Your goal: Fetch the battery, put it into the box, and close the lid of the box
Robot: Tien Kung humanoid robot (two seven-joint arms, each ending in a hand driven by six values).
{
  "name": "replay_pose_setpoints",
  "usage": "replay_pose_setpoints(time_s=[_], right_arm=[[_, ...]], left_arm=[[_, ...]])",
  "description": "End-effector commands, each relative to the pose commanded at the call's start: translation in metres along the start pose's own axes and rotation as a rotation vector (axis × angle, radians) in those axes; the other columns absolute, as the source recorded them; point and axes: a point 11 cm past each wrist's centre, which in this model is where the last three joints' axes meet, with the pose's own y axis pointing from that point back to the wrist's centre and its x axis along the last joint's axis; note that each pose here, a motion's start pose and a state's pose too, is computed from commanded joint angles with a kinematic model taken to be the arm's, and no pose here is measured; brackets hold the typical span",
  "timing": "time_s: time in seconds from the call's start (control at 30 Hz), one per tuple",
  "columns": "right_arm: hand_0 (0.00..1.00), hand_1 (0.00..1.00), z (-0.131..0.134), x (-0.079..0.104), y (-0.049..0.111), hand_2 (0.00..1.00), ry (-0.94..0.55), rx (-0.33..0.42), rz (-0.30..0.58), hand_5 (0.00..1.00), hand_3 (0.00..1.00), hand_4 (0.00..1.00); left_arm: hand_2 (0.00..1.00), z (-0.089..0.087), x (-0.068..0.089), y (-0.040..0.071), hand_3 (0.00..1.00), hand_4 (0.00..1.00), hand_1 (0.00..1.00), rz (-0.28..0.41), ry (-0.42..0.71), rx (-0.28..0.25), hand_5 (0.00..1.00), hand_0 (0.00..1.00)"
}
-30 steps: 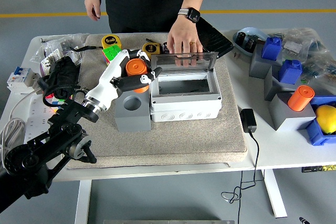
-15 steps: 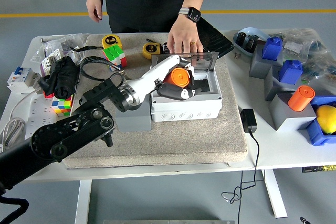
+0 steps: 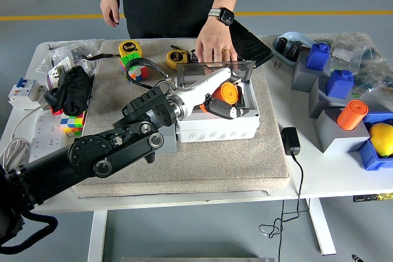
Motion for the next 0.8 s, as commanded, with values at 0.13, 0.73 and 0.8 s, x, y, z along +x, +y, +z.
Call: replay_pose_setpoints(time_s=[0.13, 0.73, 0.8], right_arm=[[0.660, 0.640, -0.001, -0.001, 0.000, 0.642, 0.004, 0.004, 0.000, 0.419, 0.537, 0.879], [0.658, 0.640, -0.003, -0.002, 0.000, 0.642, 0.012, 0.009, -0.001, 0.418, 0.537, 0.879], [0.658, 0.640, -0.003, -0.002, 0.001, 0.642, 0.013, 0.011, -0.002, 0.418, 0.537, 0.878]], left_arm=[[0.174, 0.001, -0.002, -0.005, 0.282, 0.855, 0.139, 0.001, -0.020, -0.001, 0.067, 0.166], [0.357, -0.013, 0.007, -0.015, 0.504, 0.915, 0.320, 0.037, -0.106, 0.025, 0.061, 0.222], [0.357, -0.014, 0.008, -0.015, 0.504, 0.915, 0.320, 0.036, -0.107, 0.028, 0.061, 0.222]])
